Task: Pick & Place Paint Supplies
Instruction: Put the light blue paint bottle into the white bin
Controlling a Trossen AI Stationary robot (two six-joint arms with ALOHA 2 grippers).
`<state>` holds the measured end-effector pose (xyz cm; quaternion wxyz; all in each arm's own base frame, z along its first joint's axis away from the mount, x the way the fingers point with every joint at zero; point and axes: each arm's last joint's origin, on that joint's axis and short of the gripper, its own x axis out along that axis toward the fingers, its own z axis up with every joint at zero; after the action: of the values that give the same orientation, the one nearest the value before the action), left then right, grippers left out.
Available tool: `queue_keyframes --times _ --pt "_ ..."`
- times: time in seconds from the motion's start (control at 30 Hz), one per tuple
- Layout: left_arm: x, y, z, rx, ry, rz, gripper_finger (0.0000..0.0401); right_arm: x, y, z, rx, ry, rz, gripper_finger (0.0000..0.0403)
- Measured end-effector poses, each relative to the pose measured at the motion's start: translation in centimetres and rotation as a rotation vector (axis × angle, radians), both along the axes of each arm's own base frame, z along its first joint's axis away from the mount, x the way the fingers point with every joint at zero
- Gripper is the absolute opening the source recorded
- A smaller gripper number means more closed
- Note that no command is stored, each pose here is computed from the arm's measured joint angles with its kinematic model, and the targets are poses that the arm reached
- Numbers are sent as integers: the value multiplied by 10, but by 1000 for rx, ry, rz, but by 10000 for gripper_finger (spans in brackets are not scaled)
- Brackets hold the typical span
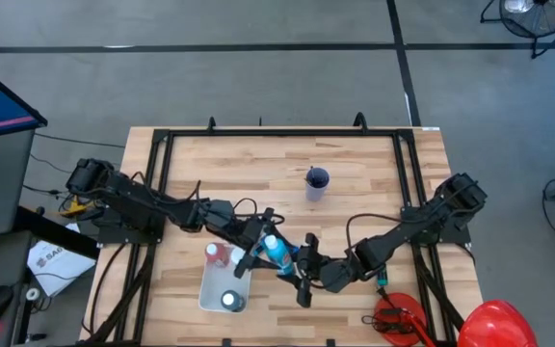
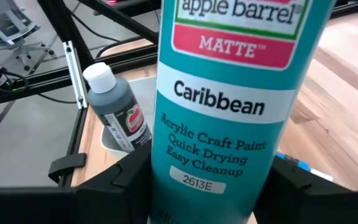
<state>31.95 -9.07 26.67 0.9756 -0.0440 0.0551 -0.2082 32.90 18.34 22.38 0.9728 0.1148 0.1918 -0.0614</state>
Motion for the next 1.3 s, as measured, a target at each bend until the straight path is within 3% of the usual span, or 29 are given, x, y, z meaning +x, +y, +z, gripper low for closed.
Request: queue_keyframes --times 0.33,0.67,1.3 --pt "0 0 1 1 -8 4 278 3 -5 0 -15 2 -5 200" --pt "0 0 1 -16 -2 4 191 3 -5 0 -35 3 4 201" --pt "-2 1 -4 -4 57 7 190 0 -6 -5 33 56 -31 272"
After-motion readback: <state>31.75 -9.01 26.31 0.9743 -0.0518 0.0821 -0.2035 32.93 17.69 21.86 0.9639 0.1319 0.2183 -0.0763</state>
